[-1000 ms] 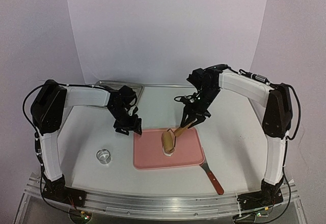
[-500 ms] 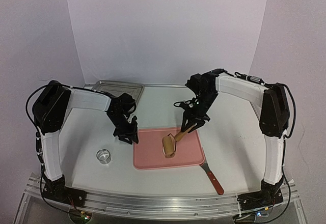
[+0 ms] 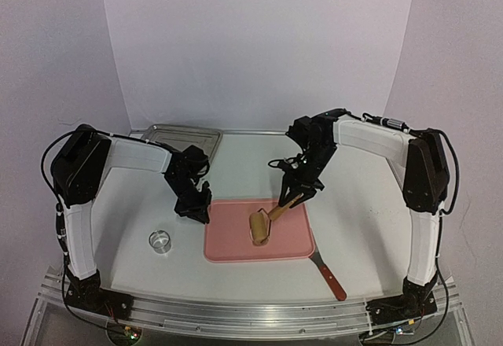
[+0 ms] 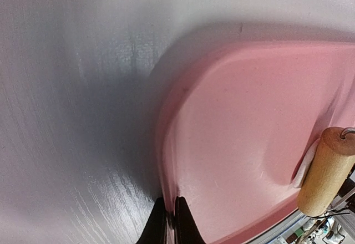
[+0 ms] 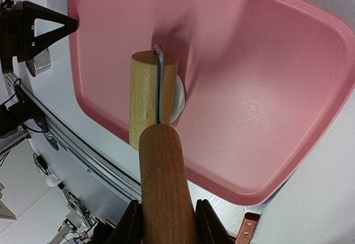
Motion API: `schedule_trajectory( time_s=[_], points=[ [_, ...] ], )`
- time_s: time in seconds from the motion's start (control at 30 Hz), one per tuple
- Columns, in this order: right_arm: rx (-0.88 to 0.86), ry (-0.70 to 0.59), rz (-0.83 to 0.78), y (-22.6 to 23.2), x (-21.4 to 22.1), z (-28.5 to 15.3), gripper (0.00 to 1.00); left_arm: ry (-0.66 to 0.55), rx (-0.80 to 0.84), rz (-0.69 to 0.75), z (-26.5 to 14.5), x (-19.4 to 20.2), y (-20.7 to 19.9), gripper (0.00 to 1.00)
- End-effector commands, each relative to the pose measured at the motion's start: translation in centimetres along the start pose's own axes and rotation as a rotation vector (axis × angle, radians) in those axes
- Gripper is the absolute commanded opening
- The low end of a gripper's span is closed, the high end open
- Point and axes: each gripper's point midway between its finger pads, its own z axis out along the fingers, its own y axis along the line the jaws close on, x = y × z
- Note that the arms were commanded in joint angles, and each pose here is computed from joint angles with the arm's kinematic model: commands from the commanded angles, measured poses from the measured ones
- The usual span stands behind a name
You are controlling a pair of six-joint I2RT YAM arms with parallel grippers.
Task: Roll out the dumpling wrappers from the dough
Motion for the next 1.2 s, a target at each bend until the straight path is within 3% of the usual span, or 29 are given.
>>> schedule_trajectory(
  time_s=[0.0, 0.17, 0.47, 0.73, 1.0, 1.17],
  points=[
    [0.381, 0.168, 0.116, -8.3, 3.6, 3.4, 0.0, -0.01, -0.048, 0.042, 0.1, -0.2, 0.8, 0.0],
    [0.384, 0.167, 0.127, -7.9, 3.2, 5.0, 0.0, -0.016, -0.049, 0.038, 0.0, -0.2, 0.9, 0.0],
    [0.473, 0.148, 0.127, -10.6, 4.1, 2.0, 0.0, -0.023, -0.058, 0.038, -0.2, -0.2, 1.0, 0.0],
    [0.441, 0.162, 0.111, -8.4, 3.7, 5.5, 0.0, -0.029, -0.055, 0.038, -0.2, -0.4, 0.9, 0.0],
    [0.517, 0.125, 0.13, -11.6, 3.9, 1.8, 0.0, -0.031, -0.062, 0.039, -0.4, -0.4, 0.9, 0.0],
    [0.483, 0.152, 0.119, -10.3, 4.0, 4.2, 0.0, -0.028, -0.066, 0.039, -0.4, -0.3, 1.0, 0.0]
  ],
)
